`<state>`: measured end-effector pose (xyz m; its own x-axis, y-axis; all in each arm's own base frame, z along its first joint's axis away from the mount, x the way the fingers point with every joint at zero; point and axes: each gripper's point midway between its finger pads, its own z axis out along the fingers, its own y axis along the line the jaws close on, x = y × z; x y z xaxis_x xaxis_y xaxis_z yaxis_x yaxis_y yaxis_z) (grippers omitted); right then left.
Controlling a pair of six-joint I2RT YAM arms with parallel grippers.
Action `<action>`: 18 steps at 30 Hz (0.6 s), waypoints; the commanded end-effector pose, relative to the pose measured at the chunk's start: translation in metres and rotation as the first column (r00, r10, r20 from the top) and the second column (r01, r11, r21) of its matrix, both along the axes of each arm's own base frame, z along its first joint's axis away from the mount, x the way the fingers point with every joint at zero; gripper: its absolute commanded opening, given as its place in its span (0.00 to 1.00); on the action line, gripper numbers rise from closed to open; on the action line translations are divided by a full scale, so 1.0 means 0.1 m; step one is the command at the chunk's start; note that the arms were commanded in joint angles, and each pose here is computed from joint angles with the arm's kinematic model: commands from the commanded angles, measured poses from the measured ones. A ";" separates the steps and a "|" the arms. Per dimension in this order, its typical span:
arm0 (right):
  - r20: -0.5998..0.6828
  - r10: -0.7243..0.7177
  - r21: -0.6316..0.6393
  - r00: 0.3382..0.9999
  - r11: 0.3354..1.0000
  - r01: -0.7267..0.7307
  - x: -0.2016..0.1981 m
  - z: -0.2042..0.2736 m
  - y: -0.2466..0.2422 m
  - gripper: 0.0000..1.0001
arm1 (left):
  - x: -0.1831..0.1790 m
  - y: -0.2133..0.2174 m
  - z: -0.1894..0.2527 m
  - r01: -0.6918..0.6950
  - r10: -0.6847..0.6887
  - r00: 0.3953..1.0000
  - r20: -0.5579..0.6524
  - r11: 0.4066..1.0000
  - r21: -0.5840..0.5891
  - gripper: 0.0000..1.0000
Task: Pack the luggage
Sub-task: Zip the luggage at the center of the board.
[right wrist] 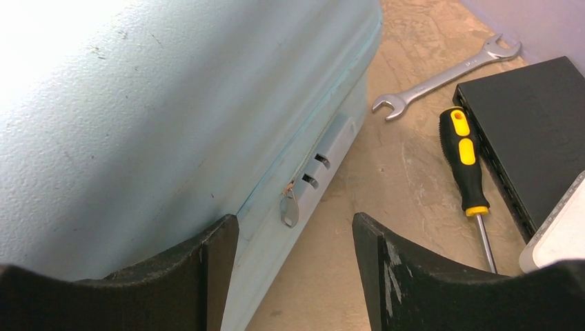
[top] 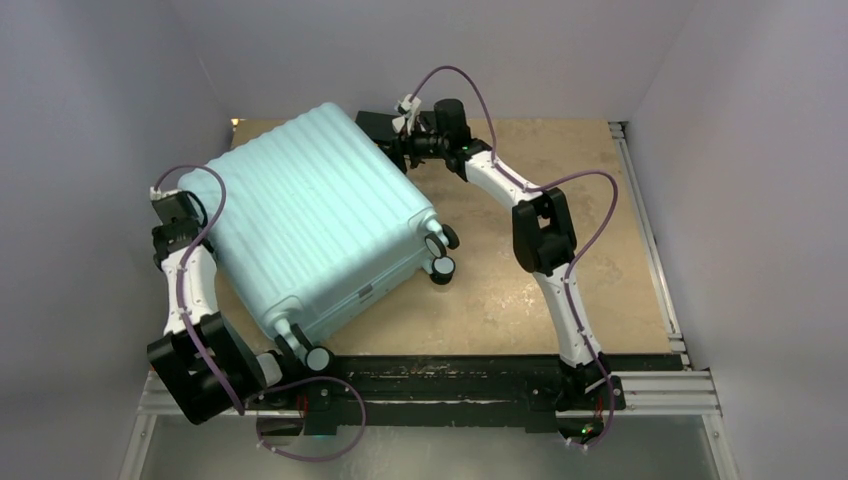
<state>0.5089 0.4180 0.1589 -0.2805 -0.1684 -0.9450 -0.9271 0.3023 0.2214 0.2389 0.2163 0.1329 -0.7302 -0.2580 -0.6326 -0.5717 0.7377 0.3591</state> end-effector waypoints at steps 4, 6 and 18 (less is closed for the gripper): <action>-0.159 0.342 -0.005 0.926 0.938 -0.347 -1.16 -0.35 0.54 0.66 | 0.69 -0.78 -0.02 0.353 -0.350 0.935 0.051 0.932 -0.086 0.31; -0.140 0.382 0.018 0.914 0.923 -0.383 -1.29 -0.21 0.57 0.66 | 0.83 -0.92 0.06 0.409 -0.404 0.912 0.071 0.908 -0.091 0.31; -0.148 0.533 0.084 0.833 0.846 -0.527 -1.91 0.04 0.45 0.62 | 1.28 -1.92 0.17 0.713 -0.708 0.701 0.089 0.690 -0.125 0.32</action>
